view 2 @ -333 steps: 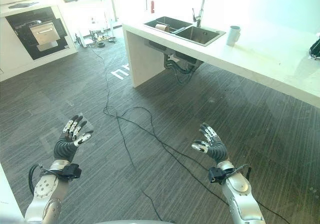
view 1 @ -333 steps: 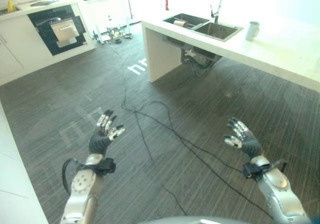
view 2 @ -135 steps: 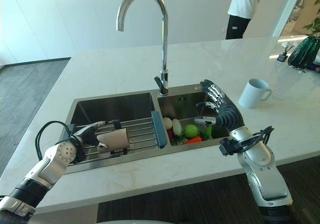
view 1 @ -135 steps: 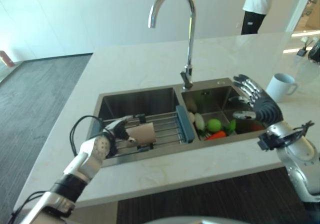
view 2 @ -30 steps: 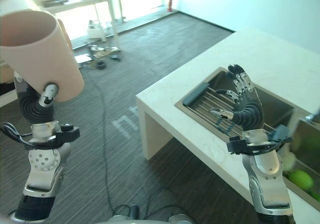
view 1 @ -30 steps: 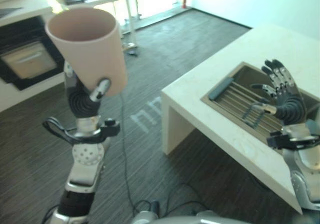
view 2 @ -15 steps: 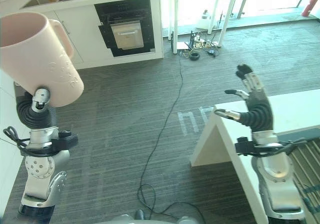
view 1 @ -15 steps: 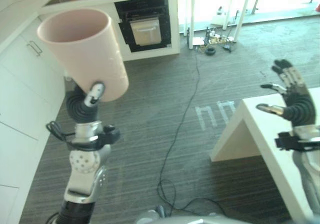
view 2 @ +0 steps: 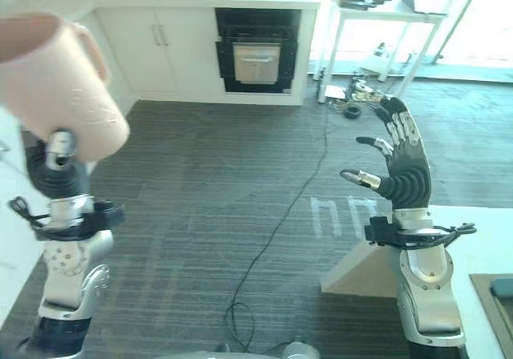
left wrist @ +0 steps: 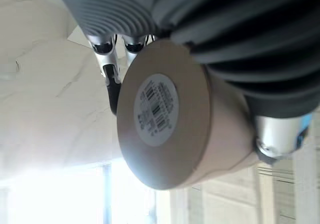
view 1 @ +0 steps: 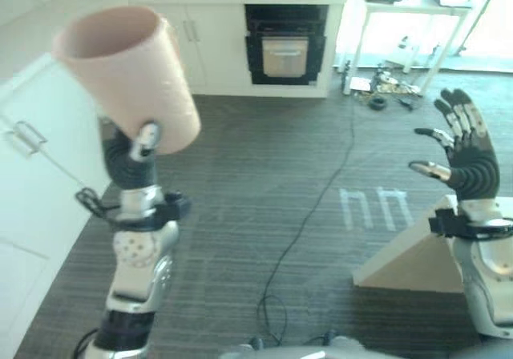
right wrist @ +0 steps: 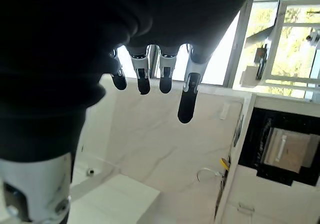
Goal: Place the dishes in the dishwasher.
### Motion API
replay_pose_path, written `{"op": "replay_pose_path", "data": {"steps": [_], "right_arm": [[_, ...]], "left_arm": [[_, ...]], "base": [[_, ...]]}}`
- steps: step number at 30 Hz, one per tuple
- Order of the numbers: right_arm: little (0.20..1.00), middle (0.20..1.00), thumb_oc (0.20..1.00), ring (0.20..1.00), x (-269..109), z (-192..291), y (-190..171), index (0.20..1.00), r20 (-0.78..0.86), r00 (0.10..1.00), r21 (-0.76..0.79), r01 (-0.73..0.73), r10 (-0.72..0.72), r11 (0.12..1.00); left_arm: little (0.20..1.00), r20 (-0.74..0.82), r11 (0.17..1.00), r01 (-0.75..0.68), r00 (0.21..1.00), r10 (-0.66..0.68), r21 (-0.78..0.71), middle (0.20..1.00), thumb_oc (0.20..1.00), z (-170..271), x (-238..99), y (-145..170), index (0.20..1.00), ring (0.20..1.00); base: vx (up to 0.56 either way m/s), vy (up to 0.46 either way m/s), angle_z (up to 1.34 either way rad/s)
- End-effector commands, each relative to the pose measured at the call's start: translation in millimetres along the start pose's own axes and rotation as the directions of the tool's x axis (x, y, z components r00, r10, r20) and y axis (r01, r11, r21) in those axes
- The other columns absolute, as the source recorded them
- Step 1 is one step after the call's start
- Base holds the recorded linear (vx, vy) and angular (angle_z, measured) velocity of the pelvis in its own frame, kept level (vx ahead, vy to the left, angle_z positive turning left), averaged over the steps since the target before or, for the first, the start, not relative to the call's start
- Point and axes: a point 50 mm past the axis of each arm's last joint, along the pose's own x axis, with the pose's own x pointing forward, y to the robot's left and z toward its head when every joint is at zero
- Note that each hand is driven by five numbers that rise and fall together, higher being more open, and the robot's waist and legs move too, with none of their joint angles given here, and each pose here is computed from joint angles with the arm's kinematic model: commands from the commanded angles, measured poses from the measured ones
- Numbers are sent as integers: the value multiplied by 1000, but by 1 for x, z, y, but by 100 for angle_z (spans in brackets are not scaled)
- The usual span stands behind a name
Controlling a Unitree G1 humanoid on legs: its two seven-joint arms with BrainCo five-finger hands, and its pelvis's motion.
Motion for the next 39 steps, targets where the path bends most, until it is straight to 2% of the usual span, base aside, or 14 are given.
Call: {"op": "replay_pose_path", "data": {"steps": [1, 7, 8, 9, 20, 29, 39], "right_arm": [[1000, 1000, 1000, 1000, 14, 19, -1, 1000, 143, 990, 1, -7, 7, 1000], [1000, 1000, 1000, 1000, 18, 24, 4, 1000, 166, 984, 11, -62, 60, 998], [1000, 1000, 1000, 1000, 13, 18, 11, 1000, 162, 984, 62, -91, 80, 994], [1000, 1000, 1000, 1000, 11, 17, 10, 1000, 157, 984, 49, -96, 88, 994], [1000, 1000, 1000, 1000, 10, 17, 6, 1000, 126, 990, 36, -71, 66, 997], [1000, 1000, 1000, 1000, 4, 18, 3, 1000, 125, 986, 38, -119, 114, 992], [1000, 1000, 1000, 1000, 8, 15, 5, 1000, 123, 976, 59, -186, 178, 981]], "left_arm": [[200, 151, 999, 36, 988, -39, 20, 200, 200, 24, 18, 5, 200, 200], [200, 138, 999, 21, 990, -27, 44, 200, 200, 21, 12, -3, 200, 200], [200, 94, 998, 52, 994, -55, 36, 200, 200, 13, 4, -3, 200, 200], [200, 88, 998, 50, 995, -52, 29, 200, 200, 13, 4, -3, 200, 200], [200, 52, 999, 45, 998, -46, 16, 200, 200, 10, 3, 4, 200, 200], [200, 29, 999, 6, 1000, -7, 36, 200, 200, 13, -7, 14, 200, 200], [200, -25, 998, -15, 1000, 17, 57, 200, 200, 3, -18, 18, 200, 200]], "base": [[42, -41, 62], [43, -71, 19], [34, -28, -15], [22, -13, -5], [21, -92, -2], [54, -184, -14], [380, 260, -29]]}}
